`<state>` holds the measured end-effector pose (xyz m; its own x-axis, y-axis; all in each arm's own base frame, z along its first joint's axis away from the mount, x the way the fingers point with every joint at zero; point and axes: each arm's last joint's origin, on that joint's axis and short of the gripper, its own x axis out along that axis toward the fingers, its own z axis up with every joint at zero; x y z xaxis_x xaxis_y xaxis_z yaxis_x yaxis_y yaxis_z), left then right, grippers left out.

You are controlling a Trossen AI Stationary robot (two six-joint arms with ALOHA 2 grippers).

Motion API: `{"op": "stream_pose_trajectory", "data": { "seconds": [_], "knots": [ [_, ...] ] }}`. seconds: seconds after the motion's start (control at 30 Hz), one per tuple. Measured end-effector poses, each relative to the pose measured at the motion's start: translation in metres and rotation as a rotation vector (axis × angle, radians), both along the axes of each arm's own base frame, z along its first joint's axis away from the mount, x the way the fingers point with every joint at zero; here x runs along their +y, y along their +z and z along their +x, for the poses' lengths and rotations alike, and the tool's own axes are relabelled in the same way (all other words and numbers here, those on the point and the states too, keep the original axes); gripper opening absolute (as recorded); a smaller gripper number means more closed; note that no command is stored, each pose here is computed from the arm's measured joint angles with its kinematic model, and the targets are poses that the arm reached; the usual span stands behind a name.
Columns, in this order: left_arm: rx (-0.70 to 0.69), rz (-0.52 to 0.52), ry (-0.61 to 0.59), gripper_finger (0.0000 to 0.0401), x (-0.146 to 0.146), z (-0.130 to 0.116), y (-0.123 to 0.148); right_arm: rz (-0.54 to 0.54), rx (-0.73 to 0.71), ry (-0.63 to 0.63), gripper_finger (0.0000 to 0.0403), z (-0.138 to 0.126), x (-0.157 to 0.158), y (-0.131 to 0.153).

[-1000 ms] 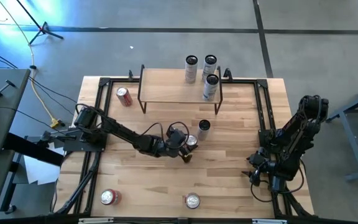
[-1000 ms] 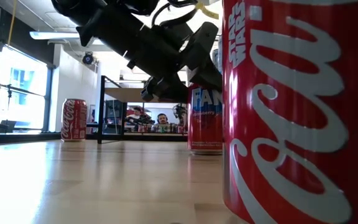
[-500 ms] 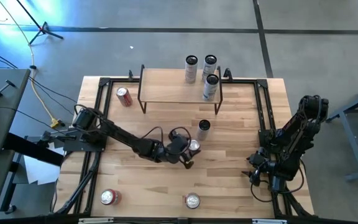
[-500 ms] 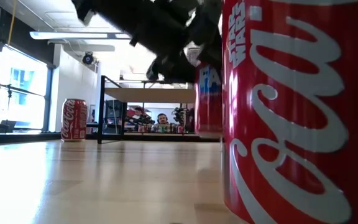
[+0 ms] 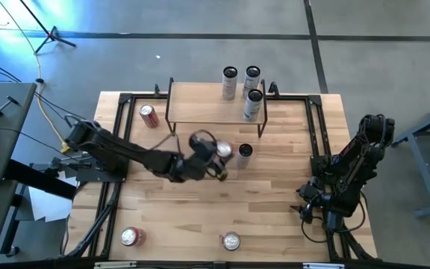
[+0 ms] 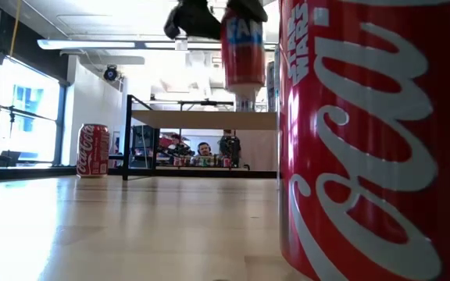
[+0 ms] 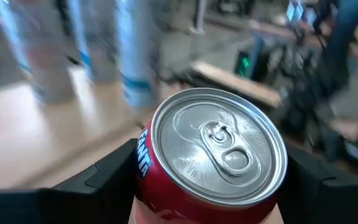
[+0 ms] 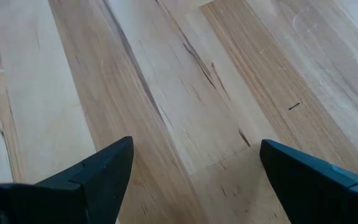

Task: Place canned beverage on shelf
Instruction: Put the top red soda can on the shelf

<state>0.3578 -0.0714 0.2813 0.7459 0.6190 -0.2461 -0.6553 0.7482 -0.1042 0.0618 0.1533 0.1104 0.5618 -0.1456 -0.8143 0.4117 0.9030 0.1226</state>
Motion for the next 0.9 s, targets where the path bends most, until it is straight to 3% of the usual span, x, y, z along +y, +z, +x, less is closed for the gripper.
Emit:
{"op": "stream_pose_trajectory", "data": {
  "seconds": [0.2, 0.4, 0.9],
  "knots": [
    [-0.023, 0.027, 0.11, 0.0266, 0.038, -0.012, 0.026, 0.0, -0.001, 0.0, 0.0339, 0.0, 0.0, 0.0],
    [-0.013, 0.026, 0.214, 0.0266, 0.085, -0.011, 0.027, 0.002, -0.001, -0.002, 0.0339, 0.0, 0.0, 0.0],
    [0.042, -0.042, 0.287, 0.0266, 0.174, -0.024, 0.021, 0.003, 0.0, -0.003, 0.0339, 0.0, 0.0, 0.0]
  ]
}}
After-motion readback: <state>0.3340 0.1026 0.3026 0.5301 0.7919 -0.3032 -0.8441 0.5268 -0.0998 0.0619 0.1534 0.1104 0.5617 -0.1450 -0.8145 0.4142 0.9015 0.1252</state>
